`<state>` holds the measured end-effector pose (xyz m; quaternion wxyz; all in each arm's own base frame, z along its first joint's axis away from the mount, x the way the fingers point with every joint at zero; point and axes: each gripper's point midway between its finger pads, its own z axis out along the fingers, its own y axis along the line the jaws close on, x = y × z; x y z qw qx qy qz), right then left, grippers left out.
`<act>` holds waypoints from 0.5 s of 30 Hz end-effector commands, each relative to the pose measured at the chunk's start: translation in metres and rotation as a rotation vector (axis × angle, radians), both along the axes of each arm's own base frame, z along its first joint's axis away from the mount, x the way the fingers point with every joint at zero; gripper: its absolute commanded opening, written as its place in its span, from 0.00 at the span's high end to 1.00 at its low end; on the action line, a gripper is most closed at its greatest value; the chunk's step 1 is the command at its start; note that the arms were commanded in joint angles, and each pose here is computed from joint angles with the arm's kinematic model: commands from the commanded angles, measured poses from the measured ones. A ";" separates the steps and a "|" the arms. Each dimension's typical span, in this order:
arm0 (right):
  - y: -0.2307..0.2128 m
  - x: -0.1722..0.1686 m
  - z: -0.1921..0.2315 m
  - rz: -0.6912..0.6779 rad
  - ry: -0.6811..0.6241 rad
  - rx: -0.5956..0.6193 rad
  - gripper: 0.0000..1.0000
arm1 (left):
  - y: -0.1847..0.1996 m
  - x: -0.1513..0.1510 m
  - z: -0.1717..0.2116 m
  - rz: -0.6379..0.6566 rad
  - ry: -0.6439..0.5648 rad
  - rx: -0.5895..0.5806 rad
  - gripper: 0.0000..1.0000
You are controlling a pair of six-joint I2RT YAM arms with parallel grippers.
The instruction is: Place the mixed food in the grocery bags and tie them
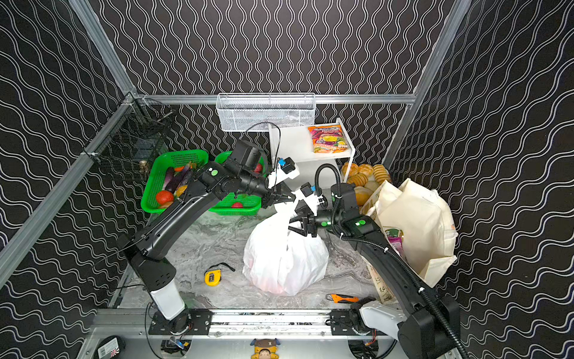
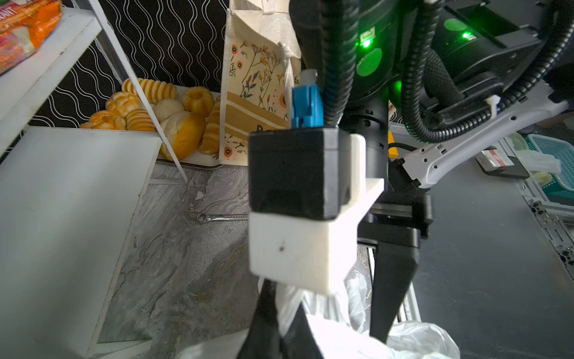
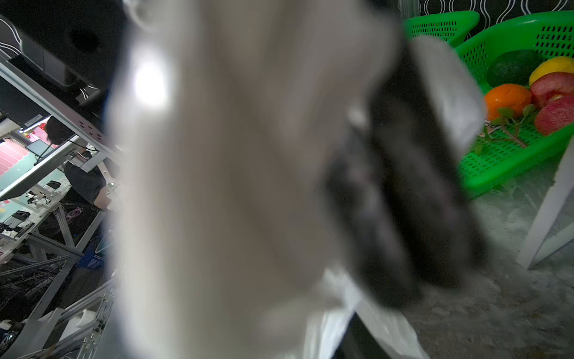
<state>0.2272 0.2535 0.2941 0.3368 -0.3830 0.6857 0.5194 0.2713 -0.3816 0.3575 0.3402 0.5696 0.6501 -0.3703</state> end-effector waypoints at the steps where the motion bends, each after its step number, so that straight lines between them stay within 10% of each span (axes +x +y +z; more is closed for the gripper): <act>1: -0.002 -0.008 0.006 0.050 -0.030 0.020 0.48 | 0.000 -0.006 0.007 -0.048 -0.042 -0.025 1.00; 15: -0.008 -0.018 0.022 0.156 -0.023 0.115 0.32 | 0.001 -0.018 0.006 -0.120 -0.042 -0.031 1.00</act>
